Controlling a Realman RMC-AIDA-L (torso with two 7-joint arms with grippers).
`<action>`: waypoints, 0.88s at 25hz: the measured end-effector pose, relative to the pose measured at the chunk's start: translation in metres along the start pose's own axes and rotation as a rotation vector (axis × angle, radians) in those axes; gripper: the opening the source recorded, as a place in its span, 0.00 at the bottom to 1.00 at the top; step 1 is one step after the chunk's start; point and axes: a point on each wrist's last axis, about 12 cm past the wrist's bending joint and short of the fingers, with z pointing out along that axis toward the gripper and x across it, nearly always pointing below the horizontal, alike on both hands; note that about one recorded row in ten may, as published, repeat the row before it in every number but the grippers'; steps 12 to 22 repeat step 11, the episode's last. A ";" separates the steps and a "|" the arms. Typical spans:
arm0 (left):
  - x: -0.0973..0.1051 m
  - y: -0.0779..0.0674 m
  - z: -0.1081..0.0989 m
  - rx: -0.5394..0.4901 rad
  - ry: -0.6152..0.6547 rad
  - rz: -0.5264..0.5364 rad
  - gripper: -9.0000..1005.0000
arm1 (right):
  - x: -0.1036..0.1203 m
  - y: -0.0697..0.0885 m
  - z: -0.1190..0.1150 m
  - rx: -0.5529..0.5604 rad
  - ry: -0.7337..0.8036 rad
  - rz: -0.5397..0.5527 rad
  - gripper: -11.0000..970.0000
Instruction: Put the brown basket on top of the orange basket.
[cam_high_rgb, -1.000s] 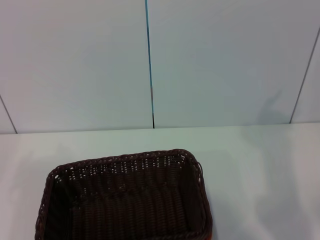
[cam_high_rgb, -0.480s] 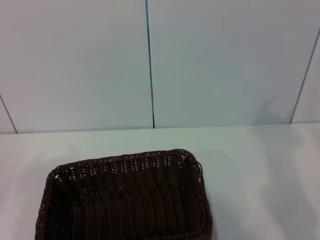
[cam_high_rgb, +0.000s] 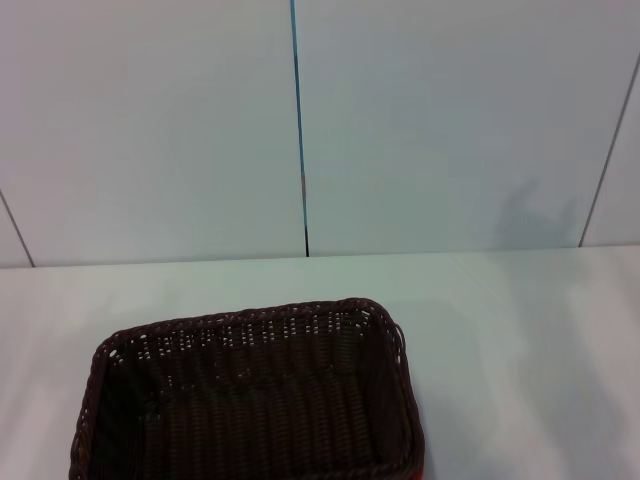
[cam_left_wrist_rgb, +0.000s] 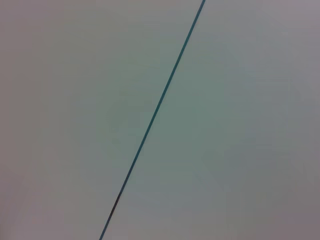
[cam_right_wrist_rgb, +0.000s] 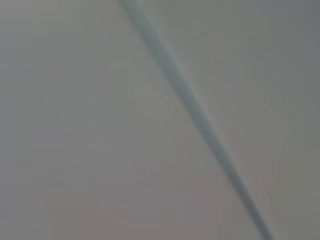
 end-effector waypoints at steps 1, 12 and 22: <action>0.000 0.000 0.000 0.002 -0.001 -0.001 0.66 | -0.001 -0.006 0.002 0.032 -0.023 -0.041 0.80; -0.002 -0.002 0.002 0.015 -0.001 0.006 0.66 | -0.019 -0.024 0.003 0.659 -0.347 -0.239 0.80; -0.002 -0.002 0.002 0.015 -0.001 0.006 0.66 | -0.019 -0.024 0.003 0.659 -0.347 -0.239 0.80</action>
